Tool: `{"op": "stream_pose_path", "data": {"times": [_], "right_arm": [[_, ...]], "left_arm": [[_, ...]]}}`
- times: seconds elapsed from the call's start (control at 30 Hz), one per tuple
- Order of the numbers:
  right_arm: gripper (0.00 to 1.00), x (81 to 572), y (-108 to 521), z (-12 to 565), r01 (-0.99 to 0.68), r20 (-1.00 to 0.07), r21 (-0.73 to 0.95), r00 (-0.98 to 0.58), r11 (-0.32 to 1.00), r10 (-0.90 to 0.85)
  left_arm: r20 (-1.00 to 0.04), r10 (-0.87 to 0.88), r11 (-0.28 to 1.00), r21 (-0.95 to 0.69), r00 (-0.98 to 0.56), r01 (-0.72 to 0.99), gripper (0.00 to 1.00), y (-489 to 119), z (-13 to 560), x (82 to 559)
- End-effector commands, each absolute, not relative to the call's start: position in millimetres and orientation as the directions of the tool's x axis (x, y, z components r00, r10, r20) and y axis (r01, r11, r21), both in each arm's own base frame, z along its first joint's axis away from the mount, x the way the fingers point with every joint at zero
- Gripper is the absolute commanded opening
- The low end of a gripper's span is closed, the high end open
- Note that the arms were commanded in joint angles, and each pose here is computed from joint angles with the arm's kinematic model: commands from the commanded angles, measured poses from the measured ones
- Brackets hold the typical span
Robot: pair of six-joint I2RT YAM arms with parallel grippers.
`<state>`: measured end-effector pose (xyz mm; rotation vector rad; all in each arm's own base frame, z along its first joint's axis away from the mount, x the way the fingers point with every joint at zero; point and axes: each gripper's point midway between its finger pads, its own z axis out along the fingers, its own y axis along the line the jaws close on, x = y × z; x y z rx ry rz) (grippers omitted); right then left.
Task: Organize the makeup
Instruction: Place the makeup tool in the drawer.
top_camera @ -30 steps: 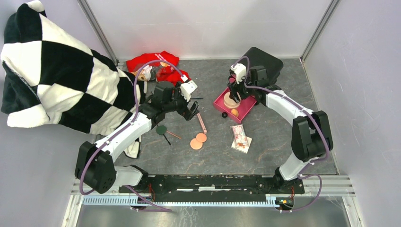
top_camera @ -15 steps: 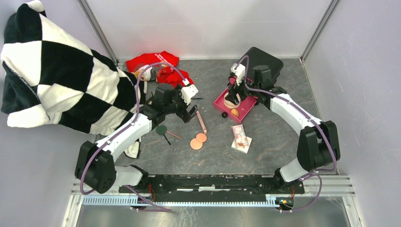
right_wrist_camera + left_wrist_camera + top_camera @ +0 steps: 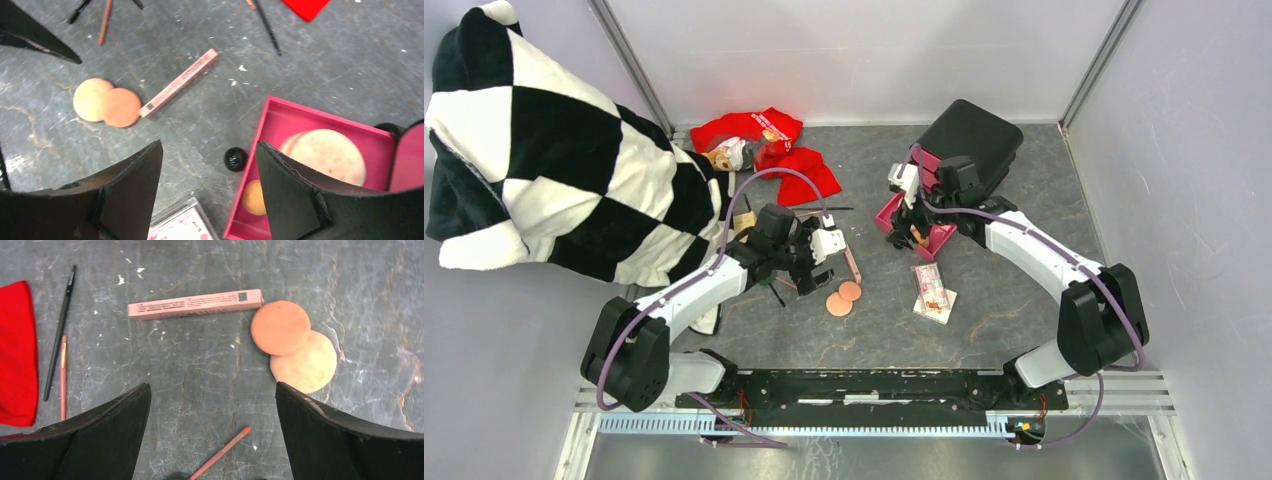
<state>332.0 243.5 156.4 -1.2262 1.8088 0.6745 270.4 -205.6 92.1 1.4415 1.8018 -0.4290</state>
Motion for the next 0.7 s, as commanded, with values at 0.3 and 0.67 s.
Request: {"op": "stream_pose_path", "data": {"times": [0.3, 0.67], "right_arm": [[0.74, 302.4, 243.6, 144.0, -0.942, -0.835, -0.087, -0.109, 0.325, -0.540], [0.72, 312.9, 224.5, 123.1, -0.928, -0.808, -0.073, -0.160, 0.365, -0.567]], "left_arm": [[-0.694, 0.703, -0.030, 0.187, 0.154, 0.982, 1.00, -232.9, 67.1, 224.4], [-0.663, 0.722, -0.103, 0.179, 0.198, 0.978, 0.73, -261.5, 59.2, 225.9]]}}
